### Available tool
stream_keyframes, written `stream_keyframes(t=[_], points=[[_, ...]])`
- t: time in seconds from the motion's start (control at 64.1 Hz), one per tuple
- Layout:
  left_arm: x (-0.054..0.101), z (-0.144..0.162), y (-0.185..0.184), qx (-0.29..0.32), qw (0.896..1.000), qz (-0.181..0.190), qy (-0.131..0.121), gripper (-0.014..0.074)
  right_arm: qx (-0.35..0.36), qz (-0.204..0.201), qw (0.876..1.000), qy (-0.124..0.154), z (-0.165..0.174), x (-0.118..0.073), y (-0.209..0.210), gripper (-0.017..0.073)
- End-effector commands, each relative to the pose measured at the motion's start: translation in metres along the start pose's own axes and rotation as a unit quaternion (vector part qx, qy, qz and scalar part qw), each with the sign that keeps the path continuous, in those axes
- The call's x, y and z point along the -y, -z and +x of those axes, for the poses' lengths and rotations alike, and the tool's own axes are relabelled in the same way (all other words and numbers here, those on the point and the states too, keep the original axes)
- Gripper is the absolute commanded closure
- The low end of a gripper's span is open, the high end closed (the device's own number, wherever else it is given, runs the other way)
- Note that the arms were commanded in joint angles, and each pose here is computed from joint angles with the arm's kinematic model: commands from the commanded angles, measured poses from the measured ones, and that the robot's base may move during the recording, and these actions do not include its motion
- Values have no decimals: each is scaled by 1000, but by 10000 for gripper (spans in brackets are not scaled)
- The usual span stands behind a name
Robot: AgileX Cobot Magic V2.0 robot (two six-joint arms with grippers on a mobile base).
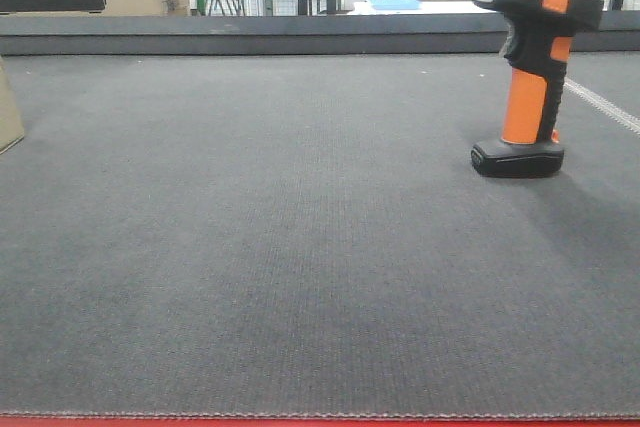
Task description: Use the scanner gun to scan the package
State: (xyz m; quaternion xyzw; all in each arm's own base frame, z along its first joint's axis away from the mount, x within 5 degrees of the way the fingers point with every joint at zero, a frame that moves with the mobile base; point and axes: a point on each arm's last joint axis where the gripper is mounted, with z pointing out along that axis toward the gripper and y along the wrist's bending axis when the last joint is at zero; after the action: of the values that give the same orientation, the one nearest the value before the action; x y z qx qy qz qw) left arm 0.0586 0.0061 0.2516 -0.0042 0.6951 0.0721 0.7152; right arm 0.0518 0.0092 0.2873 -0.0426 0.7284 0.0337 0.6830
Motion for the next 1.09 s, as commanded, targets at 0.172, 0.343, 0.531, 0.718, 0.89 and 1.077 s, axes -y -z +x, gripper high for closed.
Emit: stream_keyframes(t=[0.172,0.343,0.531,0.718,0.89,1.077], points=[[2,40,4,15,999,-13,26,704,9,4,1000,5,-1,1,1,711],[3,41,4,8,1000,-12,26,704,9,4,1000,5,-1,1,1,711],[3,41,4,8,1000,-12,26,704,9,4,1000,5,-1,1,1,711],[3,41,4,8,1000,-12,26,704,9,4,1000,5,-1,1,1,711],[3,41,4,8,1000,-12,26,704,9,4,1000,5,-1,1,1,711],[3,41,4,8,1000,-12,26,704,9,4,1000,5,-1,1,1,711]])
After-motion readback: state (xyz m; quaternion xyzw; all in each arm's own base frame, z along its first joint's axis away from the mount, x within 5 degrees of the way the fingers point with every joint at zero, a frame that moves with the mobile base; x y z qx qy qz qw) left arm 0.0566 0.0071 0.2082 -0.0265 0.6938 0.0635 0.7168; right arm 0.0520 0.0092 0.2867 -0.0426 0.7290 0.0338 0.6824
